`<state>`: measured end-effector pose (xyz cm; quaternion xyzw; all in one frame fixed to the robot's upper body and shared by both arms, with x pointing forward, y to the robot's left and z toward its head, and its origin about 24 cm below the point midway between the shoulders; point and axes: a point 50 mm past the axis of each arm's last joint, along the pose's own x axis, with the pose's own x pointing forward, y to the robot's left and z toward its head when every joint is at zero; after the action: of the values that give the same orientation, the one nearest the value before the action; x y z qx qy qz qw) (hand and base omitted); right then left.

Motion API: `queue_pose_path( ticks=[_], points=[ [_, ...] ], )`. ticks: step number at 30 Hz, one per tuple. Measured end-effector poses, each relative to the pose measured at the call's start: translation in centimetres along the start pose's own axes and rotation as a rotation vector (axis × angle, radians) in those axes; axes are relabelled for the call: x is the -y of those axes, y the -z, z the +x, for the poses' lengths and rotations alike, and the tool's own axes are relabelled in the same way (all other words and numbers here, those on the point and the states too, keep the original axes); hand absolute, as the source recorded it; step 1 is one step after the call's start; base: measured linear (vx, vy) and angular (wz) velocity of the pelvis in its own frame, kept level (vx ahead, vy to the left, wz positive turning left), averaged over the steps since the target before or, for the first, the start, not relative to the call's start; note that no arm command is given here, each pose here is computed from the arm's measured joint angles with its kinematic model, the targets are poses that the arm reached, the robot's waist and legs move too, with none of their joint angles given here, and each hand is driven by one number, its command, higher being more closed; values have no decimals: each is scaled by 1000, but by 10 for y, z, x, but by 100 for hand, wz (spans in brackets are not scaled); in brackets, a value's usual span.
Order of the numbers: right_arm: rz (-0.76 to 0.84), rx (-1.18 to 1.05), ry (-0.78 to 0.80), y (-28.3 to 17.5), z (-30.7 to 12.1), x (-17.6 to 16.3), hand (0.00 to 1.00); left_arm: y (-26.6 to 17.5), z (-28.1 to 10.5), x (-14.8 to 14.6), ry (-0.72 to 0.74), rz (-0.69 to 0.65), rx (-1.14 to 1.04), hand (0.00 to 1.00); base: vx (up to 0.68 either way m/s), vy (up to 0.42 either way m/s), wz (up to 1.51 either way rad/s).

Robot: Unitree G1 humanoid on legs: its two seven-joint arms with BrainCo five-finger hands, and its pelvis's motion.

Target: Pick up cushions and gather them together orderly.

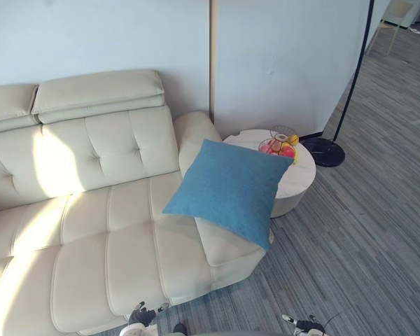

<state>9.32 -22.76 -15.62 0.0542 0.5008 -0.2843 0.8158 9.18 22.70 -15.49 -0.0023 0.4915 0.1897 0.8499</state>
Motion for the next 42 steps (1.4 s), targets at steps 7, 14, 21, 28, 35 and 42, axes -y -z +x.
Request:
queue_pose_path(
  ticks=[7, 14, 21, 28, 35, 42],
  points=[
    [13, 340, 40, -87, -3, 15, 0, -48, 3, -47, -127, -34, 180, 0, -10, 8, -4],
    [22, 515, 4, -149, -10, 2, 0, -126, -2, -63, -158, -51, 443, 0, 126, -12, 1],
    [113, 746, -103, -241, -41, -34, 0, -232, -24, -64, -162, -117, 749, 0, 28, -10, -8],
    [296, 897, -223, -307, -84, -64, 0, -327, -69, -77, -178, -205, 1020, 0, -35, -8, -16],
    [367, 1001, -334, -339, -120, -82, 0, -395, -118, -49, -85, -177, 1225, 0, -43, -23, -11],
    [466, 1082, -471, -355, -154, -99, 0, -428, -151, -21, -7, -143, 1335, 0, -100, -20, -9]
  ],
)
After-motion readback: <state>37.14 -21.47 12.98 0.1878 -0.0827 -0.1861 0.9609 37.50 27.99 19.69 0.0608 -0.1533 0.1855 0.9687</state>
